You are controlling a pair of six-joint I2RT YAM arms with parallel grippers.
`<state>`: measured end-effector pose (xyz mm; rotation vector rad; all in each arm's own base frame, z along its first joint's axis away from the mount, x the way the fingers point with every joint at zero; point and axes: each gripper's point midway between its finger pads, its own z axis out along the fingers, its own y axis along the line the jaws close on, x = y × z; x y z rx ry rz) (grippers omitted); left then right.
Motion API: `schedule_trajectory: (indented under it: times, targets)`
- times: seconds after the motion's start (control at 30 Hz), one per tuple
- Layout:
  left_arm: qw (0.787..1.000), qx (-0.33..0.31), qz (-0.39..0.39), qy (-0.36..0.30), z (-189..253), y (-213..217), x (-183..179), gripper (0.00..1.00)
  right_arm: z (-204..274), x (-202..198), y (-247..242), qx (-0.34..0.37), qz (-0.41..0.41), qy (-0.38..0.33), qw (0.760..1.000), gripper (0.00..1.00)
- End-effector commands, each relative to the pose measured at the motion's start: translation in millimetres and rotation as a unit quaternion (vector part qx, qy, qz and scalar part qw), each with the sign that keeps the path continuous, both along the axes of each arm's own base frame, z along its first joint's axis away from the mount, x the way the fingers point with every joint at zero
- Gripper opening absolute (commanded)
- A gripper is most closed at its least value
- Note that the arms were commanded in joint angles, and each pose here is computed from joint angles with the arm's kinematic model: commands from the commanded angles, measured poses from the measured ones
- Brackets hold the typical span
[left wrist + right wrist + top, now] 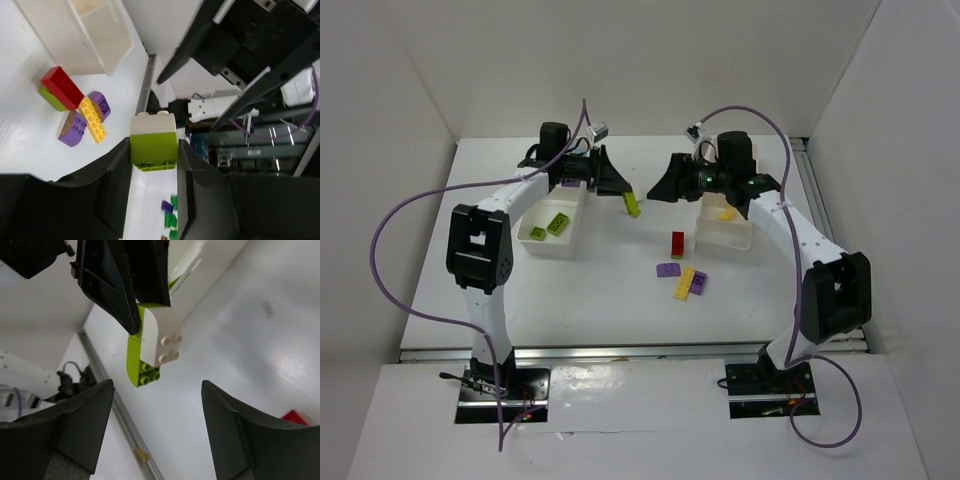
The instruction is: Sort the legos into containers by color
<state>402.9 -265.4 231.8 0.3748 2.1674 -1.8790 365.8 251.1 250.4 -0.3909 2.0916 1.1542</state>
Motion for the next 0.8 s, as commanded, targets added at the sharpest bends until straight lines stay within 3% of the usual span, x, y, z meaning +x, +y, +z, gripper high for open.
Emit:
schedule_trajectory:
  times: [0.0,0.27,0.37,0.77]
  targets:
    - [0.995,-0.044,-0.068,-0.058,22,0,-16,0.00,20,-9,22,0.066,0.080,0.001,0.995,0.79]
    - [0.991,-0.051,-0.089,-0.084,32,-7,-27,0.00,24,-2,32,0.098,0.106,-0.005,0.990,0.80]
    - [0.989,-0.058,-0.102,-0.092,38,-9,-33,0.00,27,-6,35,0.118,0.124,-0.002,0.985,0.72]
    - [0.985,-0.064,-0.112,-0.115,42,-12,-39,0.00,7,-8,39,0.128,0.138,0.039,0.981,0.61]
